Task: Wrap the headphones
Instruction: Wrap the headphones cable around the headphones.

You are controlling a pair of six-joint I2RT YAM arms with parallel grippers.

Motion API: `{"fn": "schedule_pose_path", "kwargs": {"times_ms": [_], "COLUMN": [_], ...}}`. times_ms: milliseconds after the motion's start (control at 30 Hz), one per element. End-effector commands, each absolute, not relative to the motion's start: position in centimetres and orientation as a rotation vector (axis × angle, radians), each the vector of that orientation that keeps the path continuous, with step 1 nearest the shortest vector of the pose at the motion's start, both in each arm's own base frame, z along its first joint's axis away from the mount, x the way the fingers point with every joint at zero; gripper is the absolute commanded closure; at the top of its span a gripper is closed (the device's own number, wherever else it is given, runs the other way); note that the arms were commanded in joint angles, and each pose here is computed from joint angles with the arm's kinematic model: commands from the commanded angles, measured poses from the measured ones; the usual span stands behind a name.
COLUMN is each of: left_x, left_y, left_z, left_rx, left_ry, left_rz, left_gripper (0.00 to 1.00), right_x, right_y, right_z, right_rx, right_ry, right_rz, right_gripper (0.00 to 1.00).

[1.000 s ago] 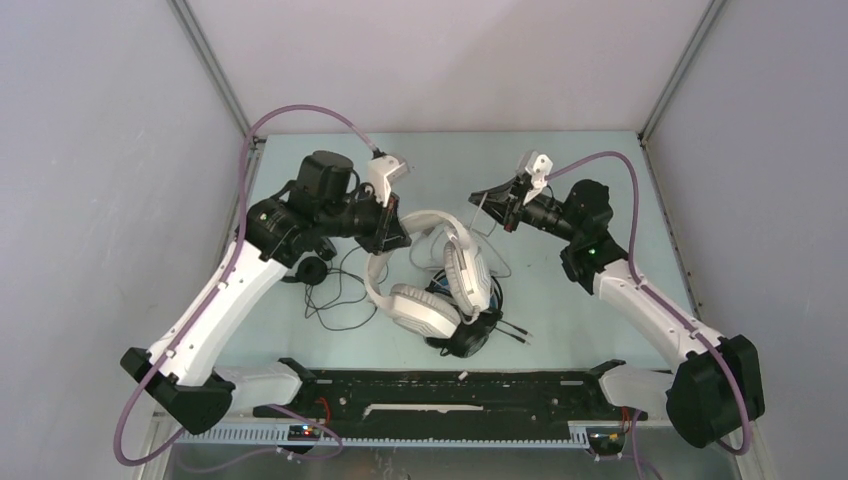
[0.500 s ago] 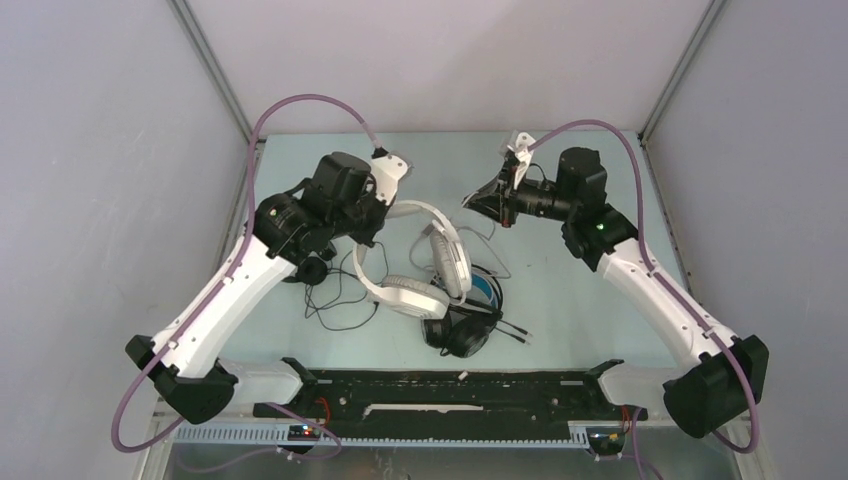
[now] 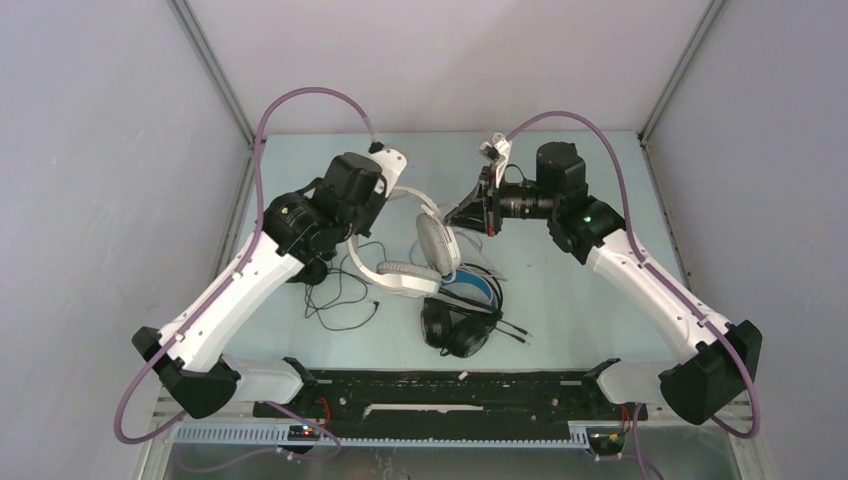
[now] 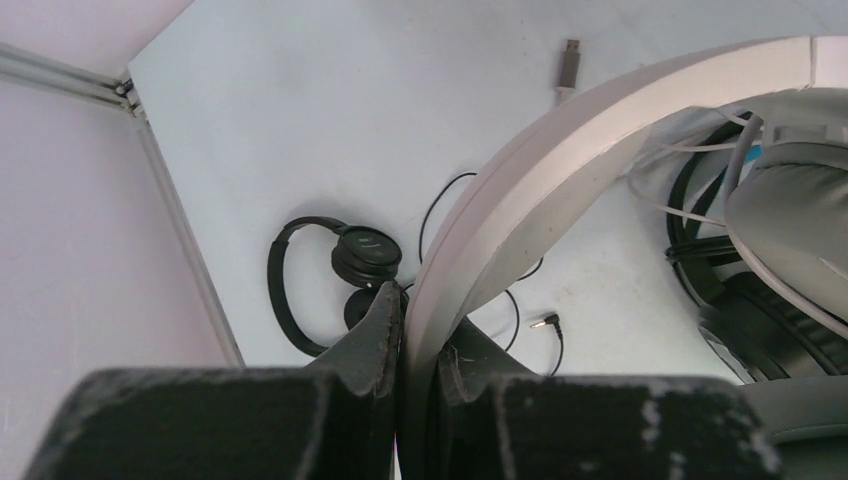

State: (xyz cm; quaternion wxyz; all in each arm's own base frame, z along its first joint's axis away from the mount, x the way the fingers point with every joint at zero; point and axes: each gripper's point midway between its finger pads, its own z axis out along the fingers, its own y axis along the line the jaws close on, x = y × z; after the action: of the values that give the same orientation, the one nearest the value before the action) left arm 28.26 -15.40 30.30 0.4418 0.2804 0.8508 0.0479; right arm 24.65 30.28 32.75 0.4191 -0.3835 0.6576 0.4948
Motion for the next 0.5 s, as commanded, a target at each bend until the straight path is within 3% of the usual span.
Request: {"fn": "schedule_pose_path", "kwargs": {"times_ms": [0, 467], "left_x": [29.6, 30.6], "left_y": [-14.2, -13.6], "left_z": [32.5, 33.7], "left_rx": [0.569, 0.454], "left_ry": [2.058, 2.012], "left_rz": [0.210, 0.251], "left_gripper": [1.00, 1.00], "right_x": [23.2, 21.6], "right_y": [31.4, 33.8], "right_z": [36.5, 39.8], "right_rx": [-0.988, -0.965], "right_ry": [1.555, 1.453], "right_rz": [1.311, 1.550], "right_gripper": [1.00, 0.93]}}
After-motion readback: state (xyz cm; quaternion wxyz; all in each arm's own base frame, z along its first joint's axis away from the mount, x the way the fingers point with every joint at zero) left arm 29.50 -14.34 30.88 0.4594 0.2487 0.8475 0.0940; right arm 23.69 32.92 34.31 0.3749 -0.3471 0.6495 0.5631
